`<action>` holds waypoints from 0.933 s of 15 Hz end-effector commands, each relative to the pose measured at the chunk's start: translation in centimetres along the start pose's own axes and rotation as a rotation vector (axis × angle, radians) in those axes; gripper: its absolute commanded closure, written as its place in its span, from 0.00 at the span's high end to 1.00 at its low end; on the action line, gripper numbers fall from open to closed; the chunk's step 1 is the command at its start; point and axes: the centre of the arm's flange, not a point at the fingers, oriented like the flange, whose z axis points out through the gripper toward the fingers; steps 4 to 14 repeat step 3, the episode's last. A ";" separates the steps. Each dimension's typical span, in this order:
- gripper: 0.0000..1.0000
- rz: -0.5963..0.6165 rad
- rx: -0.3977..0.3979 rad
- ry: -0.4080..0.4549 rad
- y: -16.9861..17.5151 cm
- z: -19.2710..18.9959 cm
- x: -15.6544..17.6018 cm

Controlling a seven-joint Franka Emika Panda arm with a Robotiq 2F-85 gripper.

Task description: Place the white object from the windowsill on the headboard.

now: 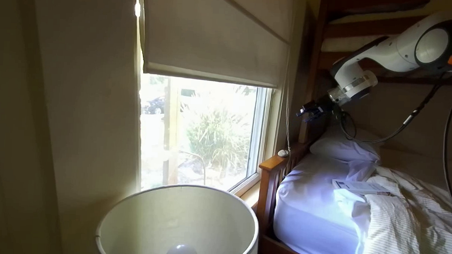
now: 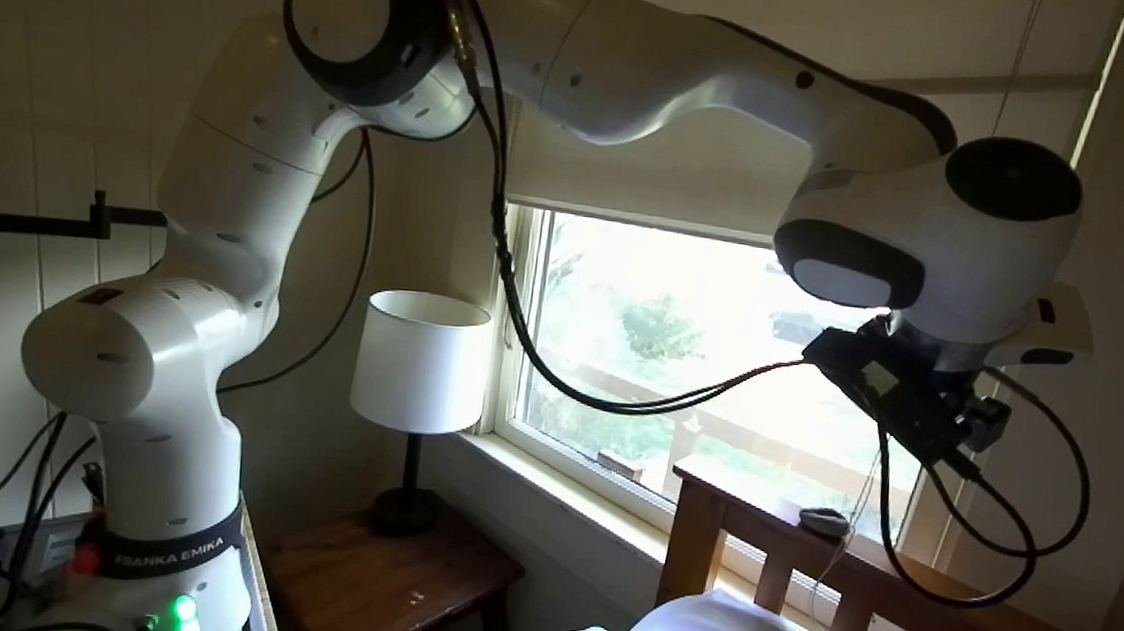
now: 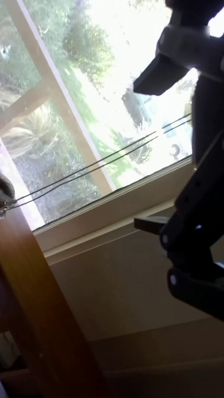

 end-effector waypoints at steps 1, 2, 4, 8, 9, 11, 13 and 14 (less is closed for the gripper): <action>1.00 0.025 0.115 0.085 1.1 -4.3 -0.4; 1.00 0.015 0.058 0.040 0.7 -2.3 -0.1; 1.00 0.019 0.060 0.050 1.1 -3.1 -0.2; 1.00 0.019 0.060 0.050 1.1 -3.1 -0.2; 1.00 0.019 0.060 0.050 1.1 -3.1 -0.2; 1.00 0.019 0.060 0.050 1.1 -3.1 -0.2; 1.00 0.019 0.060 0.050 1.1 -3.1 -0.2; 1.00 0.019 0.060 0.050 1.1 -3.1 -0.2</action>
